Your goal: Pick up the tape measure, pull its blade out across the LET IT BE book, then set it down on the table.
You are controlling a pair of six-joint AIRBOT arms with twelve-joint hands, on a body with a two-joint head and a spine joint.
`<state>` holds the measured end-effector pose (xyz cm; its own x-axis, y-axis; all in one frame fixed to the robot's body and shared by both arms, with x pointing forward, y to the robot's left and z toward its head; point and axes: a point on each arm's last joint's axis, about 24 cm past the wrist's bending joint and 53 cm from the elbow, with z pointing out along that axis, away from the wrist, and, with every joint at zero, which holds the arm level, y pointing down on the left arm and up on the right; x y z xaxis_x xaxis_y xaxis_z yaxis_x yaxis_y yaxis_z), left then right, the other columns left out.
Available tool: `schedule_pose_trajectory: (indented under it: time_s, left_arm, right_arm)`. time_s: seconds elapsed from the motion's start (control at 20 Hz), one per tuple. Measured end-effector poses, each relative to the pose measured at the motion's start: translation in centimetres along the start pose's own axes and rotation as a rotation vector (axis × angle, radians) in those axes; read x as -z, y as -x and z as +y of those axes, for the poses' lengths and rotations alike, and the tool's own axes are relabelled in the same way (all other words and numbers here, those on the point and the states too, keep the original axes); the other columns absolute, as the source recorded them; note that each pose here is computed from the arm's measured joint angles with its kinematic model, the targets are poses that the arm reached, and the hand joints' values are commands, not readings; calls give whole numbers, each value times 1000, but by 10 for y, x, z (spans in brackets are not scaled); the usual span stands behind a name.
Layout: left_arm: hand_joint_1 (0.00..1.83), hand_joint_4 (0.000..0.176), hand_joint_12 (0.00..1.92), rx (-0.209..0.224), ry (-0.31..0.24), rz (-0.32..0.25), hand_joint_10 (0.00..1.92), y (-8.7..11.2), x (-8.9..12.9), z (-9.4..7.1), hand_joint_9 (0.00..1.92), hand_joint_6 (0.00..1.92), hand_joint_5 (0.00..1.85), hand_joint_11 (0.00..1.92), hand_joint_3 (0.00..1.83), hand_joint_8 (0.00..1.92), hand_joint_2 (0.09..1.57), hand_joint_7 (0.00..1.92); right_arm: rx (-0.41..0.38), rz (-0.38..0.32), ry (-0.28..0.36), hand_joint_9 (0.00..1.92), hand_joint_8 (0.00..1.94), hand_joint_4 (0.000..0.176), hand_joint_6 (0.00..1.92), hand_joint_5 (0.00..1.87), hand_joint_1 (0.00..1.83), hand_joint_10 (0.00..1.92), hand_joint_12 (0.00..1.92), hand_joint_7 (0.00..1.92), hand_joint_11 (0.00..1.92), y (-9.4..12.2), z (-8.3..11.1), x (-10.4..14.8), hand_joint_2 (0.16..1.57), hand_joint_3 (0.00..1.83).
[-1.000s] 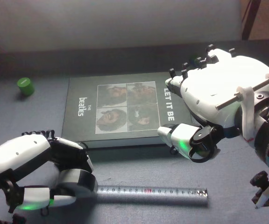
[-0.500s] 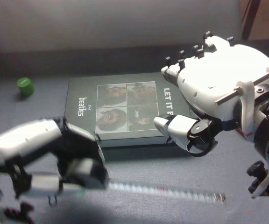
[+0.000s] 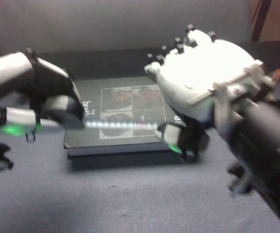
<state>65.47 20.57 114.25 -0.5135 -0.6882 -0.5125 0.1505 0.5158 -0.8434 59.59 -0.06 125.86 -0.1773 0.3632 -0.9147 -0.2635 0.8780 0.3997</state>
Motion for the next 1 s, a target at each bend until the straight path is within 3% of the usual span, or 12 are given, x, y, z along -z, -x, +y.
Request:
schedule_pose_trajectory:
  time_s: [0.1,0.3,0.45,0.8,1.0]
  left_arm:
    - [1395,0,709,6,10,-19,914,12,-6,-5,1161,747,1004,1138,0,519,1040,1200]
    - [1394,0,707,40,18,-34,918,25,-12,-10,1156,764,993,1148,0,633,1048,1143]
    - [1393,0,708,60,22,-21,943,28,-15,-12,1141,782,974,1148,1,604,1050,1164]
    - [1393,0,708,121,22,13,953,27,-15,-12,1139,798,967,1150,0,588,1052,1165]
    - [1394,0,711,100,14,10,931,37,-14,-9,1150,787,984,1152,0,568,1046,1173]
  right_arm:
    - [8,-28,8,472,6,0,5,495,953,17,995,532,18,4,9,-9,1071,0]
    - [-67,14,-48,576,13,0,17,602,974,32,1012,609,113,1,3,-36,1088,3]
    - [-95,13,-50,592,11,0,15,654,984,20,1004,653,151,8,6,-49,1101,2]
    - [-136,60,-56,587,4,0,8,653,968,13,1002,645,143,-1,10,-69,1127,8]
    - [-139,72,-84,589,2,0,1,637,970,11,1004,643,141,-3,3,-77,1130,6]
